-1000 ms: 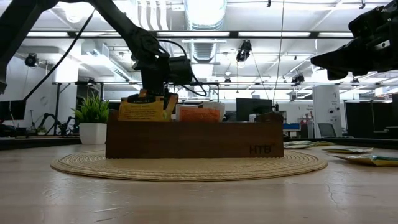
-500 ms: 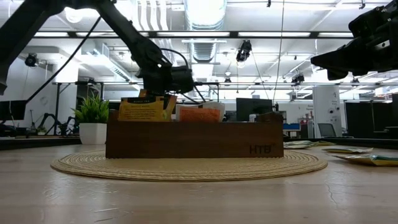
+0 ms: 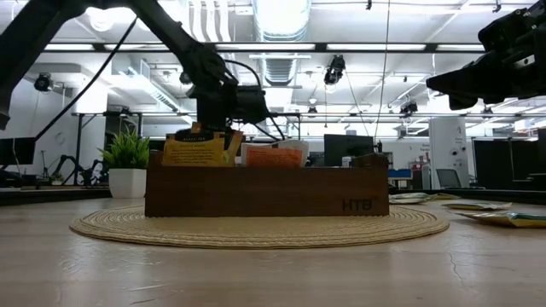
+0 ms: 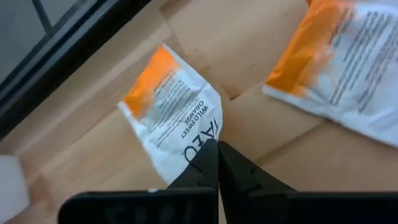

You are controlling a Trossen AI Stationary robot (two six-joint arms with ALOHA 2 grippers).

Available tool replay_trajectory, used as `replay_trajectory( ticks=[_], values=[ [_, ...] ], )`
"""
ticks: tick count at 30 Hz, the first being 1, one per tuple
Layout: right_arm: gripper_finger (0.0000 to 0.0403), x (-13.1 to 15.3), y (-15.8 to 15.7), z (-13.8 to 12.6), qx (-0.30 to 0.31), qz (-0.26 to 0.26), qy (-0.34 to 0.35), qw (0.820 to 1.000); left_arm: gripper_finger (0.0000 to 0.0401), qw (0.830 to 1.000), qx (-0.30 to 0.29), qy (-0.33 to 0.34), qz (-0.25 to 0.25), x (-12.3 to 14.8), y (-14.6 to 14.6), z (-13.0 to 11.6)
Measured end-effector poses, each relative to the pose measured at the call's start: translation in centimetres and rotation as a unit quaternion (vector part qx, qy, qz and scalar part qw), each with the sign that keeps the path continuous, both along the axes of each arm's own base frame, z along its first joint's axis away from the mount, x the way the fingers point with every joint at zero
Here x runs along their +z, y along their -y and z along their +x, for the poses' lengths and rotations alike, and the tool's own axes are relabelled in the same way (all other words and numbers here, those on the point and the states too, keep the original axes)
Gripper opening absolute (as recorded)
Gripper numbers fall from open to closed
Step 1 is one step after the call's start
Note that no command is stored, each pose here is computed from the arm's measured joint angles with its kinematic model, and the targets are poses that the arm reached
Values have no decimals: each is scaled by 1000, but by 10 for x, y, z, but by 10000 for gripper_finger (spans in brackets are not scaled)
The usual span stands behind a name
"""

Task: Pick & Place Tea
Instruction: Put the left orange tea sachet into the mid section of the wooden organizer

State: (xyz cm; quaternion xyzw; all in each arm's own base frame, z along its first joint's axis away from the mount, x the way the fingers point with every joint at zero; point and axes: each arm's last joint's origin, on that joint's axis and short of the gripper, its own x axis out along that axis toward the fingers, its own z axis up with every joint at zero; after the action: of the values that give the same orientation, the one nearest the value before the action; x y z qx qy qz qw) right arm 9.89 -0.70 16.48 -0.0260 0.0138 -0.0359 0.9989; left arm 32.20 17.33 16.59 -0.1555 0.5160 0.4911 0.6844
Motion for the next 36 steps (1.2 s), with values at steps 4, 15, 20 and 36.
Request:
replay_trajectory(
  ticks=[4, 15, 20, 36],
  values=[
    [9, 0, 0, 0, 0, 0, 0, 1000, 1, 1000, -11, 8, 13, 14, 11, 1],
    [9, 0, 0, 0, 1, 0, 0, 1000, 0, 996, -72, 25, 55, 47, 49, 6],
    [9, 0, 0, 0, 1, 0, 0, 1000, 0, 994, -96, 13, 55, 41, 51, 10],
    [9, 0, 0, 0, 0, 0, 0, 1000, 0, 986, -148, -8, 77, 33, 48, 16]
  ],
)
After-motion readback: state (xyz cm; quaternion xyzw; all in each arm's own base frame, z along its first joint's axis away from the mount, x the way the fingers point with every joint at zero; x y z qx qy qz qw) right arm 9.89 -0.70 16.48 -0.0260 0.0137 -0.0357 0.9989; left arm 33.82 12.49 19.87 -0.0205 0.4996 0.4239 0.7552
